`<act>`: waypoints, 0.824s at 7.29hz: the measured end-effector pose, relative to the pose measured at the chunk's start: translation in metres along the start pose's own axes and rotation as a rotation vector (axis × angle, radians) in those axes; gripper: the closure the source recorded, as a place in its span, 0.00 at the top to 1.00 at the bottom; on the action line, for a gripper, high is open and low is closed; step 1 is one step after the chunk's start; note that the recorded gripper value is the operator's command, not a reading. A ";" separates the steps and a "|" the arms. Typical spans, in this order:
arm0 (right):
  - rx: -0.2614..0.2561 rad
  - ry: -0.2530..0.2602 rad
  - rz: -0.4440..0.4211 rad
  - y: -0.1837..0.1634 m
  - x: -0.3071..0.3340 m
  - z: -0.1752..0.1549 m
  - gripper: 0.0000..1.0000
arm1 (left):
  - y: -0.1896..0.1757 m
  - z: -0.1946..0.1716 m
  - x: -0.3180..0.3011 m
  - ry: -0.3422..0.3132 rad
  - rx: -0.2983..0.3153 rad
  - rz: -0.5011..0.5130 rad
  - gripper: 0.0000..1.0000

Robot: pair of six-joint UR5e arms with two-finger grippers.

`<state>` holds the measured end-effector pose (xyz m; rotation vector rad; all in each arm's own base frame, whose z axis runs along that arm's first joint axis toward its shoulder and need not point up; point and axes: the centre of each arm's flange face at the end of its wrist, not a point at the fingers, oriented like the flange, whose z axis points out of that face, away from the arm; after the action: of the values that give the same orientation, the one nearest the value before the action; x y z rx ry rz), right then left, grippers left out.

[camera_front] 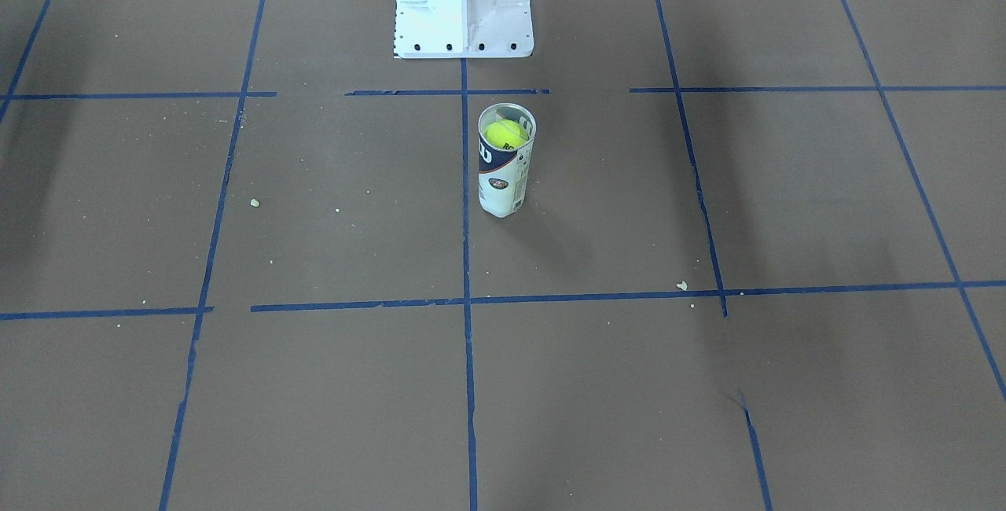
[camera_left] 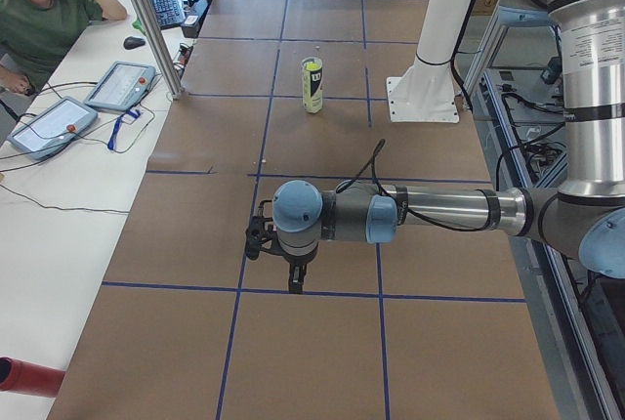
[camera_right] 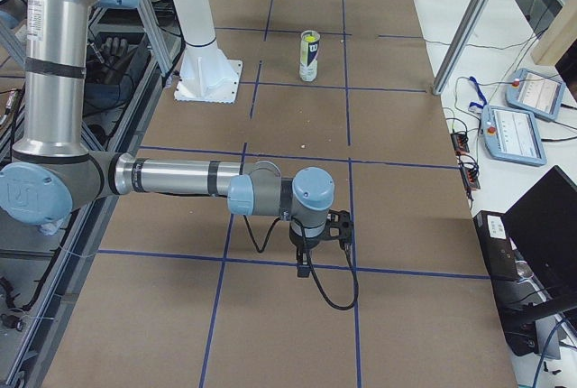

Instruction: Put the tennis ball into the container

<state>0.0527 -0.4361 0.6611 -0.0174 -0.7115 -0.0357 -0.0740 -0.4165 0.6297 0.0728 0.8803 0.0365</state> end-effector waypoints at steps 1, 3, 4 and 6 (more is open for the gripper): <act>0.000 0.000 0.000 0.000 0.000 0.000 1.00 | 0.003 -0.001 -0.006 -0.016 0.000 -0.012 1.00; 0.000 0.000 0.000 0.000 0.000 0.000 1.00 | 0.010 0.003 -0.016 -0.044 -0.012 -0.031 1.00; 0.000 0.000 0.000 0.000 0.000 0.000 1.00 | 0.011 0.002 -0.016 -0.049 -0.012 -0.031 1.00; 0.000 0.000 0.000 0.000 0.000 0.000 1.00 | 0.010 -0.002 -0.011 -0.052 -0.002 -0.021 1.00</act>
<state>0.0527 -0.4358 0.6613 -0.0179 -0.7115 -0.0355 -0.0829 -0.4072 0.6374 0.0626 0.8287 0.0154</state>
